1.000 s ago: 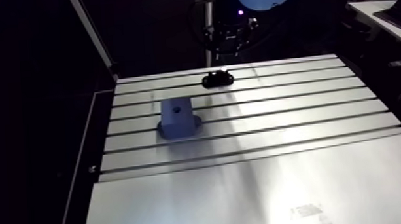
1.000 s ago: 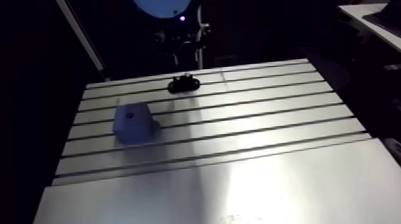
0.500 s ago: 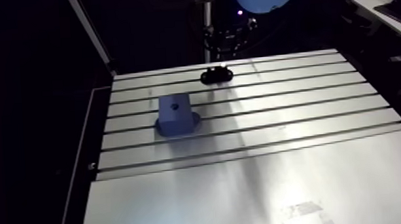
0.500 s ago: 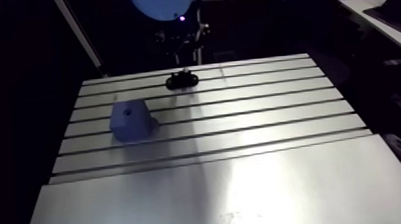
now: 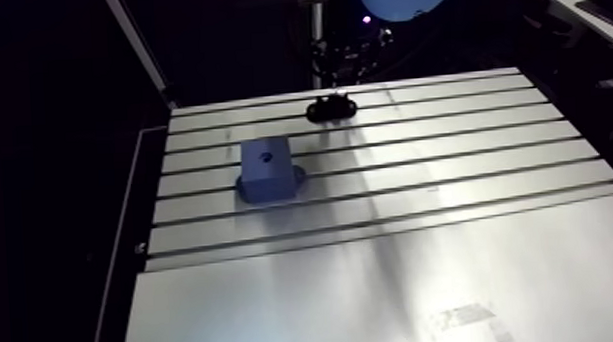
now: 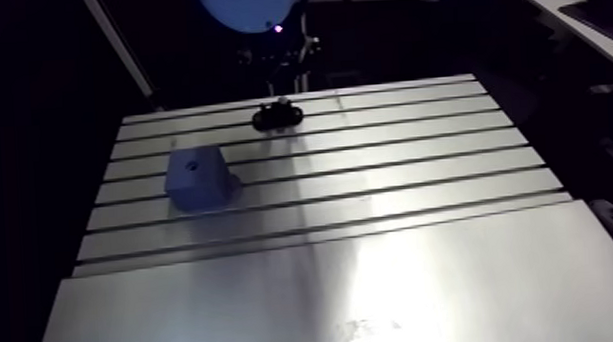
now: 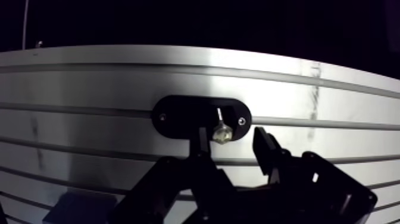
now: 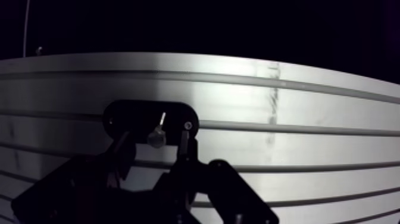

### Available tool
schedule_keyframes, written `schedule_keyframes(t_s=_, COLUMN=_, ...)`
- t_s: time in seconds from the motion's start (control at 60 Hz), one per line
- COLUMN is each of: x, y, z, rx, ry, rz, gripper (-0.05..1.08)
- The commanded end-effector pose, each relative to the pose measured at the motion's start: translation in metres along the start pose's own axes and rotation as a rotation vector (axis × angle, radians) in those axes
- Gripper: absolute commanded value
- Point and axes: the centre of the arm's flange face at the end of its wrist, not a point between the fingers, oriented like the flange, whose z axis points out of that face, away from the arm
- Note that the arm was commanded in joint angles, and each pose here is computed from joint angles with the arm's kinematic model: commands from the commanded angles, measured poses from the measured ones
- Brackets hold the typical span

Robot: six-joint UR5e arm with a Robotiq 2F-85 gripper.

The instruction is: Pick up the M10 bolt and insert it into the hex recess until seated.

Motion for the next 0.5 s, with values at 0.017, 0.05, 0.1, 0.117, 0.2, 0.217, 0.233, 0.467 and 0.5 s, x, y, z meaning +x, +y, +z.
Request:
schedule_keyframes(t_s=0.017, x=0.000, y=0.000, z=0.004, rx=0.002, ry=-0.006, rz=0.017, gripper=0.50)
schedule_keyframes(t_s=0.05, x=-0.001, y=0.000, z=0.004, rx=0.002, ry=-0.007, rz=0.017, gripper=0.50)
schedule_keyframes(t_s=0.1, x=-0.001, y=-0.001, z=0.005, rx=0.003, ry=-0.007, rz=0.016, gripper=0.50)
schedule_keyframes(t_s=0.117, x=-0.001, y=-0.001, z=0.005, rx=0.003, ry=-0.007, rz=0.016, gripper=0.50)
schedule_keyframes(t_s=0.2, x=-0.001, y=-0.002, z=0.010, rx=0.004, ry=-0.015, rz=0.016, gripper=0.51)
schedule_keyframes(t_s=0.217, x=-0.001, y=-0.002, z=0.010, rx=0.004, ry=-0.015, rz=0.016, gripper=0.51)
schedule_keyframes(t_s=0.233, x=0.000, y=-0.003, z=0.010, rx=0.005, ry=-0.015, rz=0.014, gripper=0.51)
schedule_keyframes(t_s=0.467, x=-0.001, y=-0.004, z=0.013, rx=0.006, ry=-0.020, rz=0.017, gripper=0.52)
schedule_keyframes(t_s=0.5, x=-0.001, y=-0.004, z=0.013, rx=0.006, ry=-0.019, rz=0.017, gripper=0.52)
